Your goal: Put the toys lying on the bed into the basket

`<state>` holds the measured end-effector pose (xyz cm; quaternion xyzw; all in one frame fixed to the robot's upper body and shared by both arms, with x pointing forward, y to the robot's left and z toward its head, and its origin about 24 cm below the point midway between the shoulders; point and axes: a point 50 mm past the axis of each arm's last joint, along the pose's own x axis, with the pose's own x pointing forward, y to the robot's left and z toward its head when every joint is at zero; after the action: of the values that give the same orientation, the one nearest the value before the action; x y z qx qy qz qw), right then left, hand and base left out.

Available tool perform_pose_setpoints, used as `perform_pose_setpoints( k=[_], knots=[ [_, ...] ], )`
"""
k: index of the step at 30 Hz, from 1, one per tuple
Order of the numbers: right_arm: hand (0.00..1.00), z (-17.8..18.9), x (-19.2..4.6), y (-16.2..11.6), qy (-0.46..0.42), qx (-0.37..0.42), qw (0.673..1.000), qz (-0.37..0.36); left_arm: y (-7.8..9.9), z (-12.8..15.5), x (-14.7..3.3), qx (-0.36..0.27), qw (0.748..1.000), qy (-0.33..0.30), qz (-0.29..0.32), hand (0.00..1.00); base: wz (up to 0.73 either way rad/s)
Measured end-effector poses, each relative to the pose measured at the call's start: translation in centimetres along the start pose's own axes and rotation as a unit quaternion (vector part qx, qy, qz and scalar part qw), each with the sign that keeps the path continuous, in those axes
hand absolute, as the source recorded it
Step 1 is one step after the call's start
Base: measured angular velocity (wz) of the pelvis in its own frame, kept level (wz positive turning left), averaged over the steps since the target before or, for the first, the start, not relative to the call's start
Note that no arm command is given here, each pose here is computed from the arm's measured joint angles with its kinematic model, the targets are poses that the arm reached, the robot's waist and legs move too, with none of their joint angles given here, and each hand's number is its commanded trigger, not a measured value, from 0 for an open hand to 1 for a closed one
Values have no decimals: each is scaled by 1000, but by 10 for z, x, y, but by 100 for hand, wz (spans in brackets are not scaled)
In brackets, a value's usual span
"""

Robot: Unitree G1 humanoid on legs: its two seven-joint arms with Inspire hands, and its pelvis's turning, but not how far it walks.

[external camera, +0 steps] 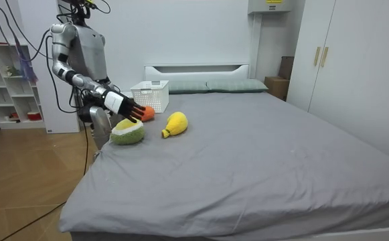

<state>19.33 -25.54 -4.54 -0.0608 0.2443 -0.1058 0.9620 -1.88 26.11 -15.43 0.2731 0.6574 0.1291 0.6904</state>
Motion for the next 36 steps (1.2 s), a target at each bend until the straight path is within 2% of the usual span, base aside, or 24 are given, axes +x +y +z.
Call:
perform_pose_setpoints(
  k=[7,14,22,29,33,34,35,36],
  knots=[
    [0,-28,-2,-1,78,-67,994,32,0,2,0,0,1000,6,2,0,0],
    [0,-34,-3,-1,100,-103,988,50,1,1,0,1,1000,12,3,0,0],
    [0,-58,-6,2,166,-180,966,83,2,7,1,7,1000,11,4,0,3],
    [0,-77,-12,8,215,-191,951,115,4,10,1,5,1000,7,8,0,0],
    [13,-85,-15,9,232,-196,944,124,5,14,1,3,1000,1,9,0,4],
    [31,-85,-16,11,232,-199,943,128,5,14,1,3,1000,0,9,0,7],
    [58,-85,-16,11,232,-200,943,128,5,15,1,3,1000,-1,9,0,5],
    [79,-85,-15,11,231,-202,943,128,5,17,1,2,1000,-3,9,0,4]
  ],
)
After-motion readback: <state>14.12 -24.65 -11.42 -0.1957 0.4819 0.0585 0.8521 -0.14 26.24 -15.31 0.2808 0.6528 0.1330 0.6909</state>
